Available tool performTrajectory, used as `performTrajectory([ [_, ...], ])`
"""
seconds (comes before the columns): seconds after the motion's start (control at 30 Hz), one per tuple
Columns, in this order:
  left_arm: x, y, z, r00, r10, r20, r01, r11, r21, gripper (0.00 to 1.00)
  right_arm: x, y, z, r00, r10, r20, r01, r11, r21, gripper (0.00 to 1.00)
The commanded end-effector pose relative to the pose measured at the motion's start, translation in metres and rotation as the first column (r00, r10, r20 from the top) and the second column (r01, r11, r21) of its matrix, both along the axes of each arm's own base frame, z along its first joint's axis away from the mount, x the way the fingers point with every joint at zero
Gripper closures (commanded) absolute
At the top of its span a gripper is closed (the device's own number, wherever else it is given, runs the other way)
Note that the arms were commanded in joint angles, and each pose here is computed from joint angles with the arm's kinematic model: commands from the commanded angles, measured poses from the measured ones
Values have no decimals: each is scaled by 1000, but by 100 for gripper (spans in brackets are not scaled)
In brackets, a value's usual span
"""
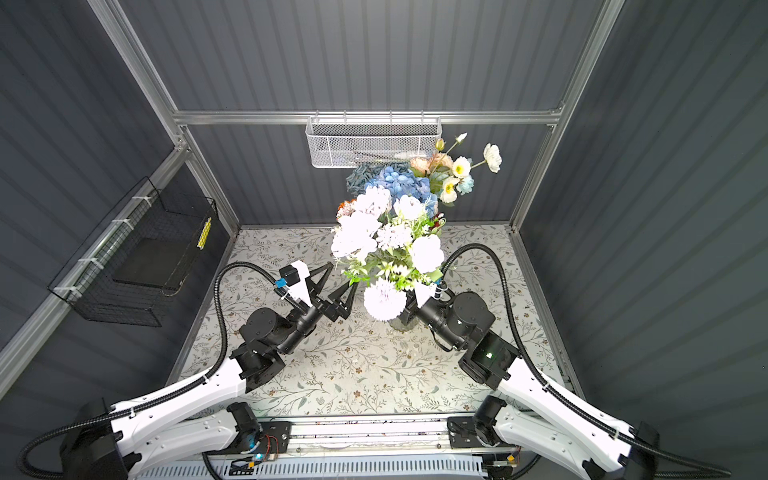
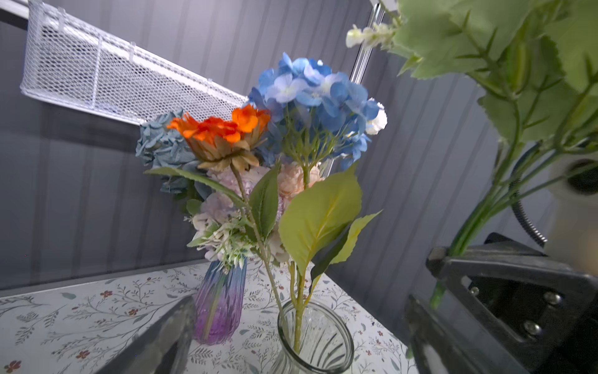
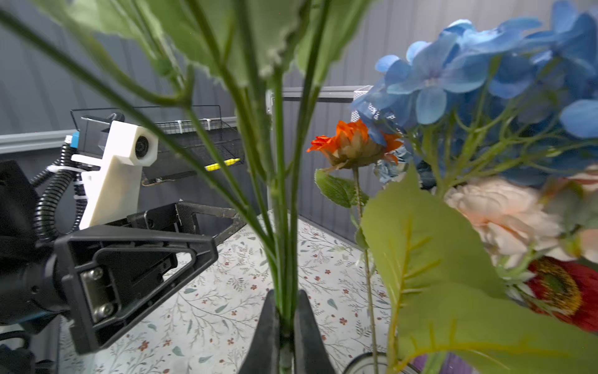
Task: Arrange the flowers into the vase
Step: 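Grasp the bunch stems with the right gripper while the left holds them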
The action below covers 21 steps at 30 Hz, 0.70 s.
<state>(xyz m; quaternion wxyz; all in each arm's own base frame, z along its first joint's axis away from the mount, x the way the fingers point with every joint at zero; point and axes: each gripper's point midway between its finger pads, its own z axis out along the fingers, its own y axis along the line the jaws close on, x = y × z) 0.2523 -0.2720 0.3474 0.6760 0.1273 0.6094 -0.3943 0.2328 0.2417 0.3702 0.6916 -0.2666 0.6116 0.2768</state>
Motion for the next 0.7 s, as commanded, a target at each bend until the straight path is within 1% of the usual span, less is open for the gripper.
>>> performTrajectory([
  [0.0, 6, -7, 3, 1000, -3, -19, 3, 1000, -5, 0, 10, -12, 1, 991, -99, 89, 101, 995, -22, 100],
  [0.13, 8, -17, -3, 999, -30, -32, 31, 999, 15, 0, 20, -14, -8, 981, -151, 120, 158, 986, -47, 100],
  [0.27, 7, -28, -4, 997, -70, -33, 72, 996, 44, 0, 36, -19, -11, 961, -226, 159, 242, 966, -89, 100],
  [0.33, 5, -34, -4, 995, -98, -35, 100, 993, 59, 0, 43, -23, -13, 954, -252, 163, 269, 959, -88, 100],
  [0.5, 5, -46, -5, 989, -142, -39, 145, 987, 76, 0, 58, -31, -28, 961, -261, 93, 264, 964, -23, 100],
  [0.67, 6, -52, -5, 987, -159, -33, 161, 983, 83, 0, 63, -29, -49, 967, -251, 33, 251, 968, -4, 100],
])
